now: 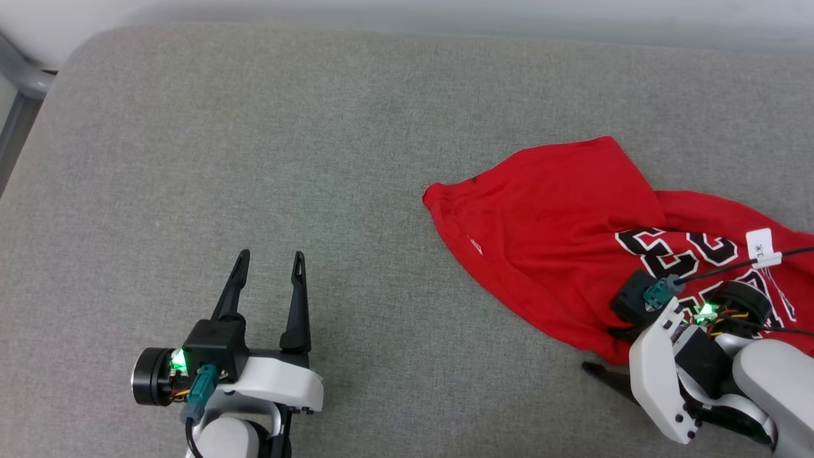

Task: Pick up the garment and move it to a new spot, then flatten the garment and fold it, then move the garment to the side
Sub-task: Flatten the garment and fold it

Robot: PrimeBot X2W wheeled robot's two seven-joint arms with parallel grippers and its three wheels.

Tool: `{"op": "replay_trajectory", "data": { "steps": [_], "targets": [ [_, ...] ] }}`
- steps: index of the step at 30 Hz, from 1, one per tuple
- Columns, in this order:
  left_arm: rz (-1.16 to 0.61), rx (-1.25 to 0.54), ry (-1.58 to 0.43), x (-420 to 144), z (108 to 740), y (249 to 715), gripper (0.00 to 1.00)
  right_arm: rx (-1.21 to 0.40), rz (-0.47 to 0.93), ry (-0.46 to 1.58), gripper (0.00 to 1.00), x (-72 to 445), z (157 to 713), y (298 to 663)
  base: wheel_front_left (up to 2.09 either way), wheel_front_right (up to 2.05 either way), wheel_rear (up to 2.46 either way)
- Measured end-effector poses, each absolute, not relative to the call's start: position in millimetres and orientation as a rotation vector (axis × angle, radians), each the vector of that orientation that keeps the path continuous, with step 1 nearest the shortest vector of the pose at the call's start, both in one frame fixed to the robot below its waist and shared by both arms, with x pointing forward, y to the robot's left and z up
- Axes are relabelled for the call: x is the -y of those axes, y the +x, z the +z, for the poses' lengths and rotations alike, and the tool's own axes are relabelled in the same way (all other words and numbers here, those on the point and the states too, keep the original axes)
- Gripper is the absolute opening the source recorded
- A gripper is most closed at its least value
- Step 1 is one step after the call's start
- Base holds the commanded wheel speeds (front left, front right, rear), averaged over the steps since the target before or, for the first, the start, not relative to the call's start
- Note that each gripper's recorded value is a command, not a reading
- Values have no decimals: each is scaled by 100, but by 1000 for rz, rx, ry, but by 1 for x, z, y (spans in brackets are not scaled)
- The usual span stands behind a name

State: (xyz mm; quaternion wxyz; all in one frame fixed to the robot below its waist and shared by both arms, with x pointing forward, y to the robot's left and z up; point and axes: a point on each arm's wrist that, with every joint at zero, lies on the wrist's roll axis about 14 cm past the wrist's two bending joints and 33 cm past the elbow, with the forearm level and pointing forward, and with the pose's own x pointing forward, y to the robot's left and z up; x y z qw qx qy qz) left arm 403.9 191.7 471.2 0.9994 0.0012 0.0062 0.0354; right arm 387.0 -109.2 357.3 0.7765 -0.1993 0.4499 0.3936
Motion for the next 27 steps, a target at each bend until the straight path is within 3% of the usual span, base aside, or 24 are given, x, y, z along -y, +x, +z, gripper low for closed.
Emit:
{"op": "replay_trajectory", "data": {
  "steps": [1,7,27],
  "targets": [
    [72,-12,2,-192,472,403,100,-956,852,-422,3,108,359,388,0,0,0],
    [66,8,-3,-189,480,396,100,-751,833,-331,0,95,398,409,0,0,0],
    [86,66,6,-196,502,365,100,-18,977,-136,0,12,634,423,0,0,0]
  ]
}}
